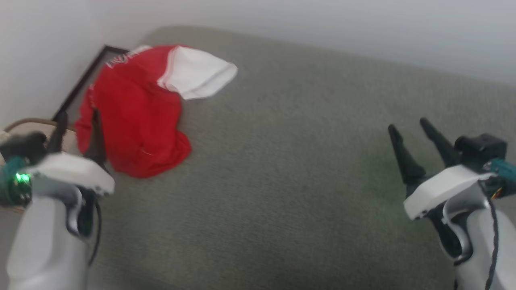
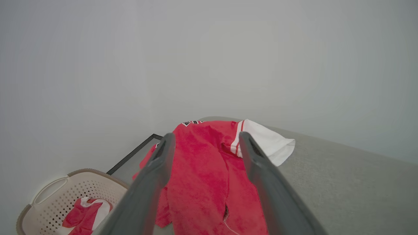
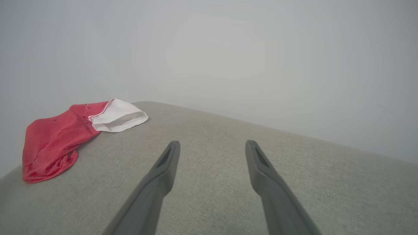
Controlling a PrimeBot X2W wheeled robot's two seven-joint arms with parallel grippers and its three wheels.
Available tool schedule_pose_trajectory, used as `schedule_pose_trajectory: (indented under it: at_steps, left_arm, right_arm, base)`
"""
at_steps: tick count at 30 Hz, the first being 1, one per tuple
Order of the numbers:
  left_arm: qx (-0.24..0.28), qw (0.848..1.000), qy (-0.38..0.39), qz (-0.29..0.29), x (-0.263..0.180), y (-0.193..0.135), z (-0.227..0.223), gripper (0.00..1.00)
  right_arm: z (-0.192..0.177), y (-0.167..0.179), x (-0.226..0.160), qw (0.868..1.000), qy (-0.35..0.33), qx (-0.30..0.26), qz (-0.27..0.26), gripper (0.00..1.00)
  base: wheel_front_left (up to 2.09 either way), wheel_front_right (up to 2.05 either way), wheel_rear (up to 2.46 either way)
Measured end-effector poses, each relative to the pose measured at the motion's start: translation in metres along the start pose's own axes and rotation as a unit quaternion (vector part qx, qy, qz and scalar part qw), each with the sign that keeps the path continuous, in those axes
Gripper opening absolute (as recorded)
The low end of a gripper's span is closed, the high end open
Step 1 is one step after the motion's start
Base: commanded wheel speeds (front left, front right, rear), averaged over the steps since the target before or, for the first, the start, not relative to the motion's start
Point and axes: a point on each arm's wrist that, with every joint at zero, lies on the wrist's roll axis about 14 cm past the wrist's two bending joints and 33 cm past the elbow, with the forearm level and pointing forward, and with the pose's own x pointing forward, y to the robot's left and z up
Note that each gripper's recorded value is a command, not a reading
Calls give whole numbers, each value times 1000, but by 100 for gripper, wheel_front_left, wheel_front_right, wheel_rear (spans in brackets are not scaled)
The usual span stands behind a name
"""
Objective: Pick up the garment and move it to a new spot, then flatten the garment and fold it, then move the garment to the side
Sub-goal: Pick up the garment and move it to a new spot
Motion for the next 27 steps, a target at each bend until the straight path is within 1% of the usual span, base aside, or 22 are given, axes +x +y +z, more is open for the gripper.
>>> schedule_pose_trajectory:
  at_steps: [4, 9, 14, 17, 22, 27]
  left_arm:
    - [2, 999, 41, 2, 36, -5, -19, 100]
    - [17, 994, 104, 4, 77, -12, -50, 100]
    - [17, 981, 191, 16, 103, -18, -97, 100]
    - [16, 969, 247, 25, 110, -21, -127, 100]
    - [12, 934, 355, 33, 104, -29, -182, 100]
    - [10, 908, 416, 40, 107, -31, -203, 100]
  right_arm:
    - [-7, -22, 5, 1000, 7, -4, -15, 100]
    - [-19, -54, 11, 999, 17, -7, -39, 100]
    - [-35, -84, 12, 997, 32, -10, -64, 100]
    - [-47, -99, 10, 996, 44, -11, -77, 100]
    - [-62, -119, 7, 994, 59, -14, -96, 100]
    - [-71, -130, 8, 992, 70, -18, -103, 100]
  base:
    - [0, 0, 0]
    - [0, 0, 0]
    - [0, 0, 0]
    - [0, 0, 0]
    - [0, 0, 0]
    - [0, 0, 0]
